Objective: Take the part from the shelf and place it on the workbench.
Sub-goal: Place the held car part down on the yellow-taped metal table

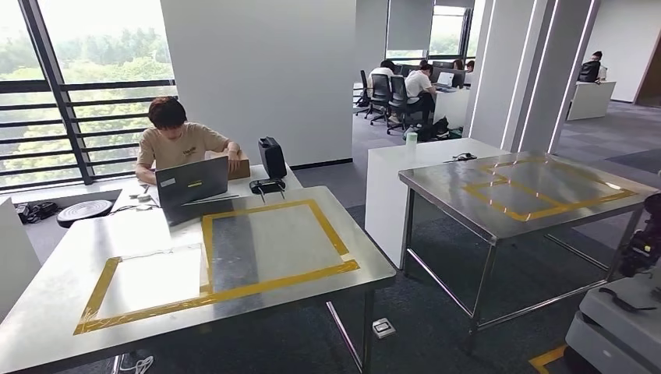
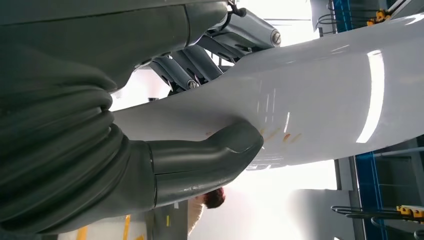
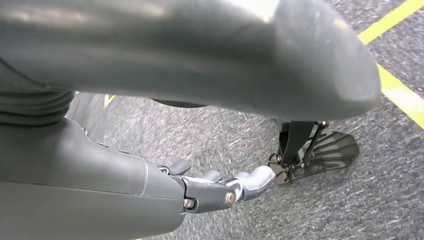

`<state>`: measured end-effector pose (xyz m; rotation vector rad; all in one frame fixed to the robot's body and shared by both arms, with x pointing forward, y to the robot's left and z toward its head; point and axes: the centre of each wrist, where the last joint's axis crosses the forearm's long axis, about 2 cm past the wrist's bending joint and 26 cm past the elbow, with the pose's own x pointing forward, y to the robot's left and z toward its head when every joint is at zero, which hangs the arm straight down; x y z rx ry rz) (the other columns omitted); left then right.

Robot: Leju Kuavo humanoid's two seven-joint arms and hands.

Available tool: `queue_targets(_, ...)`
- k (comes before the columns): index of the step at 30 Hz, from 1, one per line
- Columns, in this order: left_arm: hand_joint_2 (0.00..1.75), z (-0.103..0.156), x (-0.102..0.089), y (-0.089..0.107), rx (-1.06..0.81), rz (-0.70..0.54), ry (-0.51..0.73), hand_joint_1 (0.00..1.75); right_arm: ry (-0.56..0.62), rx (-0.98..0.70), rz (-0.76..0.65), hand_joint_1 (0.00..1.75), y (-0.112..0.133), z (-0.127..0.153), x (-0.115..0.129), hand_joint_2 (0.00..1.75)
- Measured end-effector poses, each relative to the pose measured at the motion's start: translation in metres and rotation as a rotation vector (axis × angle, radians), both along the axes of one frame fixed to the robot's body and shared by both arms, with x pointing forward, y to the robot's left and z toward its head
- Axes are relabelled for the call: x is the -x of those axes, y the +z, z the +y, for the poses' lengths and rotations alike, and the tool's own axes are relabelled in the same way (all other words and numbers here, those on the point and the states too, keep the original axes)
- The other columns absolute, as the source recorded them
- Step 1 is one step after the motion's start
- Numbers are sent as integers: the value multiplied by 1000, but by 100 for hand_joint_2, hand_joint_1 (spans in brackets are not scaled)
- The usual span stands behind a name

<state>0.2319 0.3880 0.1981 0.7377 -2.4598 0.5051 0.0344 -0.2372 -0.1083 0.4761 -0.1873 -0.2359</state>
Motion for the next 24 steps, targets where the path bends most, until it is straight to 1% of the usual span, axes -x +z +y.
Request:
queue_targets(10, 175, -4, -2, -3, 24, 2, -3, 175, -4, -6, 16, 0, 0, 1, 0, 0)
queue_targets(17, 175, -8, -8, 0, 25, -6, -8, 175, -18, -8, 15, 0, 0, 0, -3, 0)
queue_targets(24, 175, -10, -9, 1, 19, -9, -2, 175, -28, -9, 15, 0, 0, 1, -1, 0)
